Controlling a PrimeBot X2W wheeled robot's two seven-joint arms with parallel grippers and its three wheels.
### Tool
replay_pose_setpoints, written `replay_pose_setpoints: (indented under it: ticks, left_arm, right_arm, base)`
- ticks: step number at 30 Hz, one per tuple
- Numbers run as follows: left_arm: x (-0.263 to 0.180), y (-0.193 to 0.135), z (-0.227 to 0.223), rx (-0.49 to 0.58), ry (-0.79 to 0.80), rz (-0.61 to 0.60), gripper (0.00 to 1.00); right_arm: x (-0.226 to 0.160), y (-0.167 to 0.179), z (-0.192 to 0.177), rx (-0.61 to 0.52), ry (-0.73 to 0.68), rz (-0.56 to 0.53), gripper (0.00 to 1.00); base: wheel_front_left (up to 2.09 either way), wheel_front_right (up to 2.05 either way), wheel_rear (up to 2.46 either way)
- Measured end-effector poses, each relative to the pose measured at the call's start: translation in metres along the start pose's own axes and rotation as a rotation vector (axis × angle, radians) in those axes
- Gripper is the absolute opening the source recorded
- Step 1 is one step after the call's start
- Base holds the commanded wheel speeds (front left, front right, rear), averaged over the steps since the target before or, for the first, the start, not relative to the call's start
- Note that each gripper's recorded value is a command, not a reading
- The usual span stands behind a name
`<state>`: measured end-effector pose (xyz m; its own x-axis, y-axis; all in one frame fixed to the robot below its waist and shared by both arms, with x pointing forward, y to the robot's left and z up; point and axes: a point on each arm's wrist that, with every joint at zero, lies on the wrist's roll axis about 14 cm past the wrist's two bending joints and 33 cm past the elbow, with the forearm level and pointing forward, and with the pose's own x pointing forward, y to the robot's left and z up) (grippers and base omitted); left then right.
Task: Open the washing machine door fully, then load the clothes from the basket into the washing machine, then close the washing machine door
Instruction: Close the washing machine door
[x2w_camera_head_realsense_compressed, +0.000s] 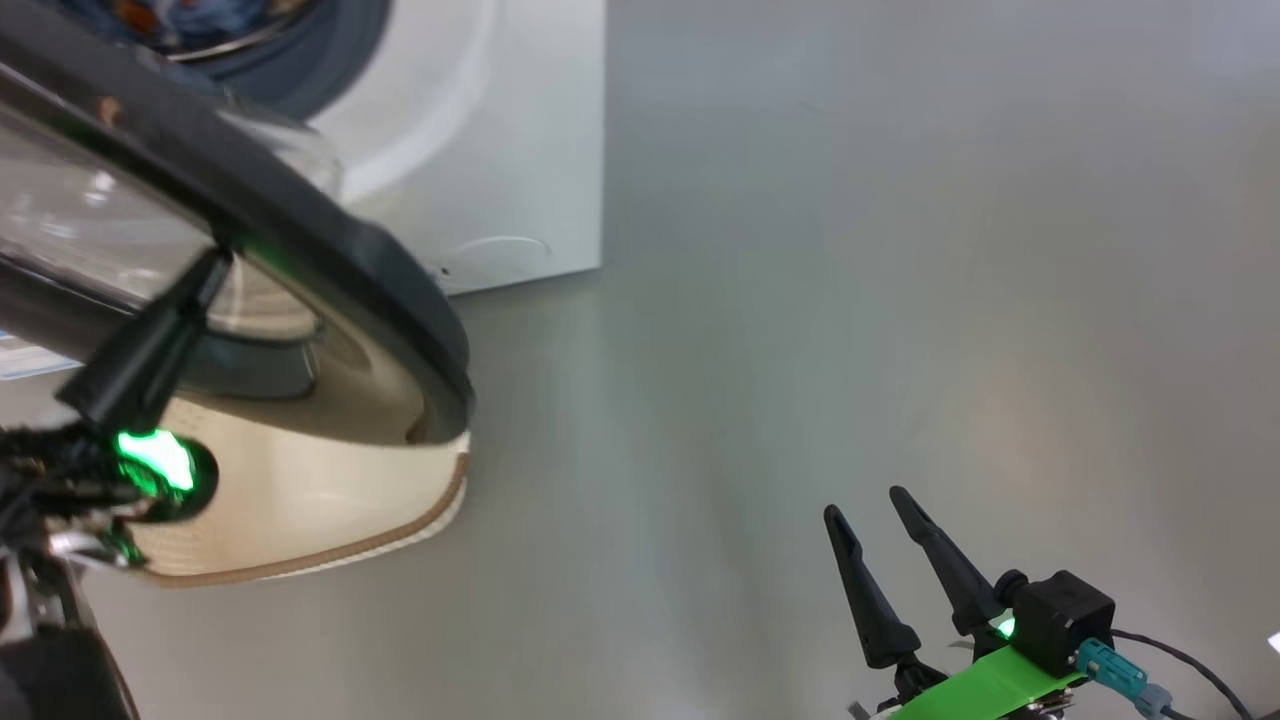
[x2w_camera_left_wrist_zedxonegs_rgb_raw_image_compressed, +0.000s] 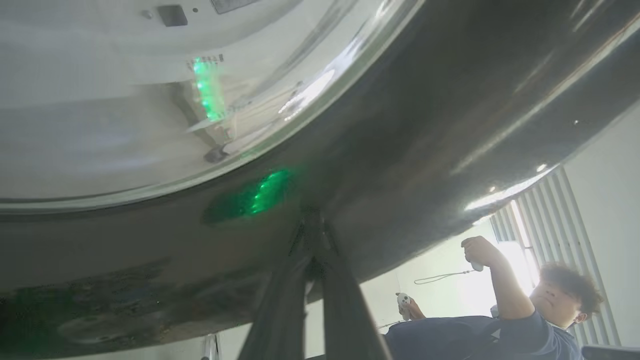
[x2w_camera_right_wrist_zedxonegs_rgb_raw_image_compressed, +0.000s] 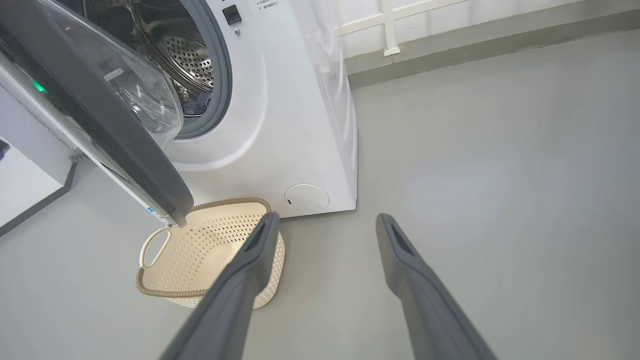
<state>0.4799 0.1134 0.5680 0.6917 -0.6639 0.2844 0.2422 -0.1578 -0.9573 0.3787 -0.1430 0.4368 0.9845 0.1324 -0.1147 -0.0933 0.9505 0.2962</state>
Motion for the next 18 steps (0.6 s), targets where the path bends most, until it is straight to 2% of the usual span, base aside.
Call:
replay_pose_setpoints:
  ticks: [12,18]
  left_arm:
    - [0.033,0.034,0.026,-0.029,-0.056,0.029,0.0]
    - [0.031,0.031,0.03,-0.034,-0.074,0.024,0.0]
  right_arm:
    - [-0.005,-0.021,-0.007,-0.001,0.023,-0.07,1.0]
    - [-0.006,-0.022,-0.004,-0.001,0.016,-0.074,1.0]
  base:
    - [0.0,0.0,0.0]
    - [0.0,0.0,0.0]
